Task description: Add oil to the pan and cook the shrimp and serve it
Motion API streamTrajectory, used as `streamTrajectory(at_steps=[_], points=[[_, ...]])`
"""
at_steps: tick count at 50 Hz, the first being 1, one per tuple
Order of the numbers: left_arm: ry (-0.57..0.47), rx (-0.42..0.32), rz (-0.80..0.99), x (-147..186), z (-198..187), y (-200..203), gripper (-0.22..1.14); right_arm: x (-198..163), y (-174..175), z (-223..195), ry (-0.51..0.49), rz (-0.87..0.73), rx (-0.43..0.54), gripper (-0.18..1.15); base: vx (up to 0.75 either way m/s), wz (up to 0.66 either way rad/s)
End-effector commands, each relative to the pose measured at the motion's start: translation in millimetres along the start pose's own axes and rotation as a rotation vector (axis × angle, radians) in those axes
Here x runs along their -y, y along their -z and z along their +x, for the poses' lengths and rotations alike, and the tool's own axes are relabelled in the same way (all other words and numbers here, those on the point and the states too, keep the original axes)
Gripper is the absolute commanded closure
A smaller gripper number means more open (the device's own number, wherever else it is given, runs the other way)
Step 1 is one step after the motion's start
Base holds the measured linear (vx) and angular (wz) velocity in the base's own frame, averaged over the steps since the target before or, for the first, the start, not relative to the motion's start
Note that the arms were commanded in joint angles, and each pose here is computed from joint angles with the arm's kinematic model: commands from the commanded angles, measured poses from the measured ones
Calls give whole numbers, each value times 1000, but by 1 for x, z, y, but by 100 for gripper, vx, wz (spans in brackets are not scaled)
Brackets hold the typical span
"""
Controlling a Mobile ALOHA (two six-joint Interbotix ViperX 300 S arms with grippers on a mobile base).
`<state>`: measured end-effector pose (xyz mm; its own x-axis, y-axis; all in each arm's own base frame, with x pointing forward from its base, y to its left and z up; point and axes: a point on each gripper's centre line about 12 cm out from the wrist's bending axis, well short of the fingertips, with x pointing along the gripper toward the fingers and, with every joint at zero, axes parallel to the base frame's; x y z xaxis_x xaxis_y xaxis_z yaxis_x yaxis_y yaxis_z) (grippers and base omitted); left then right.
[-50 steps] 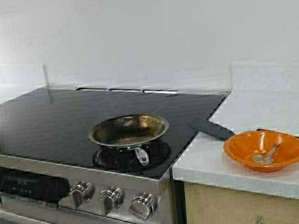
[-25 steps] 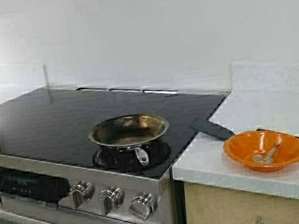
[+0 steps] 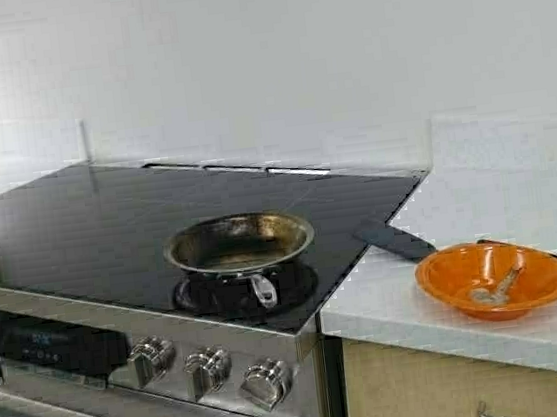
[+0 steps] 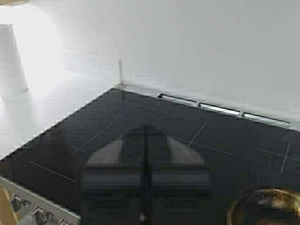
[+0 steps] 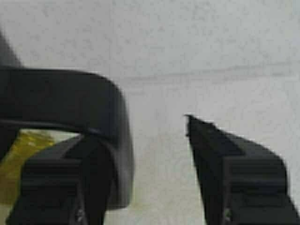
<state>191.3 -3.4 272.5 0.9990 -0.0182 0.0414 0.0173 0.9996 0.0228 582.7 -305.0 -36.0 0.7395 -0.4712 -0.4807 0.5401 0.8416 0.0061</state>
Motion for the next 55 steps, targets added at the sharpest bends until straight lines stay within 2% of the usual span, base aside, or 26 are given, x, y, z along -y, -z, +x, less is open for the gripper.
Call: streamTrajectory(at_steps=[1,12,48,55], points=[[-4,31,-1,-1,3,-11,89,-6,-50,-14,-34,12,64,14,0,0],[-4,26,-1,-1,2,-9,89,-2,-52,-18,-34,18,55,14,0,0],[-3,18,-4,-1,2,-6,89,2,-18,-39,-26,25,-71,14,0,0],[-4,14,-6,-1,1,-4,89,4,-23,-39,-14,41,-55,14,0,0]])
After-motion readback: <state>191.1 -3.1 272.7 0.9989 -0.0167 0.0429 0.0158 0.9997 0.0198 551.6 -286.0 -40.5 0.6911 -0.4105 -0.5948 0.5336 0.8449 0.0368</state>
